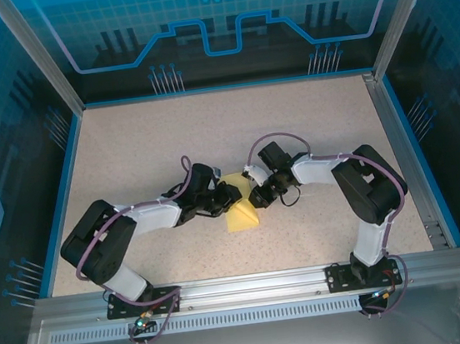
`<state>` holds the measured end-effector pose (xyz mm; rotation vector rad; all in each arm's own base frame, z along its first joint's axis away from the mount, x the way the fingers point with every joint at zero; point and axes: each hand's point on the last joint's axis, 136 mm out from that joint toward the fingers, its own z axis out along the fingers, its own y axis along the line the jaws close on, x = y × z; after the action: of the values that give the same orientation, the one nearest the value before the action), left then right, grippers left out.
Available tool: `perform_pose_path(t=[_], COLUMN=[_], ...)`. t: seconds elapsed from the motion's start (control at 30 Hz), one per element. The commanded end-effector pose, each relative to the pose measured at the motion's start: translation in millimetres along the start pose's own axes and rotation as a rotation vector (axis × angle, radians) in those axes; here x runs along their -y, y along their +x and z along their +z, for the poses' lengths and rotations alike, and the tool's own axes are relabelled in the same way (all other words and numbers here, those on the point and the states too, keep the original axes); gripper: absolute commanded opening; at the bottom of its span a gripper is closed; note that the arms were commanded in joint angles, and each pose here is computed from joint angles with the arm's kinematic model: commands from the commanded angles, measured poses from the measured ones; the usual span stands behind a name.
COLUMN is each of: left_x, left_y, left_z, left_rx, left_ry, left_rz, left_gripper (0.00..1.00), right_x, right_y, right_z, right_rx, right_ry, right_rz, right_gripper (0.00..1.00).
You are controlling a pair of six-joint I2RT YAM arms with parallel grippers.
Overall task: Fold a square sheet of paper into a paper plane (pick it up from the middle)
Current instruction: Fold the triangle a second time at the center of the table.
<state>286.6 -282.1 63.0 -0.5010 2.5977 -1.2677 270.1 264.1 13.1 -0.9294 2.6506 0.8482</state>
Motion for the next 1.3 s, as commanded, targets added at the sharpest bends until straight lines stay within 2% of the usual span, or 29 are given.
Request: perform_pose_path(t=[0.0, 0.33, 0.73, 0.93, 1.0, 1.13, 1.17, 1.27], left_x=[-2.2, -30.6, -80.9, -90.5, -91.9, -91.7, -91.4, -88.8], left_y=[-2.3, 1.3, 15.8, 19.9, 21.4, 20.9, 20.5, 19.6], left_z=[4.8, 18.4, 24.3, 24.7, 23.7, 20.2, 19.4, 17.2], left_rx=[-0.003, -0.021, -0.045, -0.056, -0.059, -0.053, -0.052, -0.047], left_ry=[0.015, -0.055, -0.182, -0.206, -0.212, -0.221, -0.223, -0.222], left_rz=[-0.017, -0.043, -0.085, -0.084, -0.079, -0.067, -0.065, -0.057], left_gripper=[0.20, 0.20, 0.19, 0.19, 0.19, 0.19, 0.19, 0.19], right_x=[6.0, 5.7, 4.5, -0.5, 0.7, -0.9, -5.2, -39.1], right_y=[7.7, 8.5, 6.7, -4.7, -9.2, -14.8, -16.2, -17.7], right_z=[-1.7, -1.2, -3.2, -18.0, -27.1, -47.2, -51.1, -52.7], right_rx=[-0.017, -0.020, -0.013, 0.029, 0.053, 0.094, 0.107, 0.109], right_ry=[0.024, 0.023, 0.021, 0.029, 0.047, 0.066, 0.050, -0.128], right_rz=[0.030, 0.029, 0.026, 0.044, 0.061, 0.109, 0.115, 0.125], right_gripper=[0.09, 0.09, 0.11, 0.19, 0.29, 0.30, 0.30, 0.23])
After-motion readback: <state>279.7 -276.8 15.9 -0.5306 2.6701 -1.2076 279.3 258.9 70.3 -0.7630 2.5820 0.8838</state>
